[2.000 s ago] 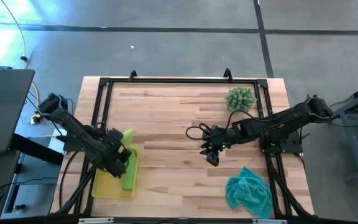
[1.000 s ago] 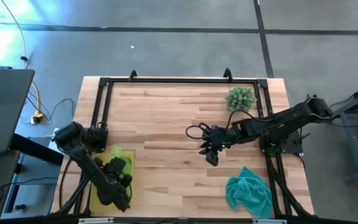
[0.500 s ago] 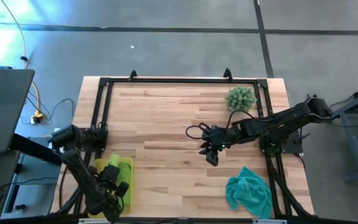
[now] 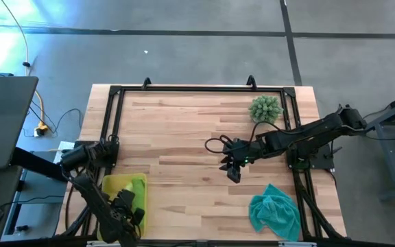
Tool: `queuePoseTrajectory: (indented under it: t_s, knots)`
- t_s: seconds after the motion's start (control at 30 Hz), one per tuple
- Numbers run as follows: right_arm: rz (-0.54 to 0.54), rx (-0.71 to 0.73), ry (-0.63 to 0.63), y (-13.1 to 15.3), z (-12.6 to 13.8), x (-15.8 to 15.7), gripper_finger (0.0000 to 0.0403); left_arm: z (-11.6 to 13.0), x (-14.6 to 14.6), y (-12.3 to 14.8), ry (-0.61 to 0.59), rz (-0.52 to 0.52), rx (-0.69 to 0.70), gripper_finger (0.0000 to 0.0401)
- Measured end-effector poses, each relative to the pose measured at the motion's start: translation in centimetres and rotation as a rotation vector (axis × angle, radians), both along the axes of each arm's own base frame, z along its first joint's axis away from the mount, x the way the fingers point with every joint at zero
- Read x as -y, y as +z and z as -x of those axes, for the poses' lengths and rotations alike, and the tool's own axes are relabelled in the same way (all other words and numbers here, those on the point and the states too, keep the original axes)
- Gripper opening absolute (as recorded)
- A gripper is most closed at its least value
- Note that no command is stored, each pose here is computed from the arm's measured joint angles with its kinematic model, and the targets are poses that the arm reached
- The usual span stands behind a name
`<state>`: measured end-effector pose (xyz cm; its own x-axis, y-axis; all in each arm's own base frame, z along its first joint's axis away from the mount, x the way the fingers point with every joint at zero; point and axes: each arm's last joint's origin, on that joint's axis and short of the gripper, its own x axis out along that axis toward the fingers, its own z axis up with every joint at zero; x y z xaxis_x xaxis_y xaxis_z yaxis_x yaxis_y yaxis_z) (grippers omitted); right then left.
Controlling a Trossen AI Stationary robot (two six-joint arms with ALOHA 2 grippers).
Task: Roll microfiber towels into tight, uniform cylinder then place into a basket
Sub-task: Put the light green microfiber towel into the yellow bin
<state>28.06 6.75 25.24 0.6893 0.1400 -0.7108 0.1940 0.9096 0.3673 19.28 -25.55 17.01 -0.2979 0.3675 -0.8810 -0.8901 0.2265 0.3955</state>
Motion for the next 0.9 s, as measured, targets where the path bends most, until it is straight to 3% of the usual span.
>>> queuePoseTrajectory:
  t_s: [0.3,0.6,0.9]
  knots:
    - [0.0,0.0,0.0,0.0,0.0,0.0,0.0139,-1.3,0.6,-1.1,-0.012,0.039,0.132,0.0027]
    - [0.012,0.002,0.012,0.0,0.0,0.0,0.0139,-1.5,0.6,-1.2,-0.026,0.038,0.159,0.0037]
    - [-0.006,-0.003,0.018,0.0,0.0,0.0,0.0139,-1.8,0.2,-1.0,-0.068,0.053,0.122,0.0097]
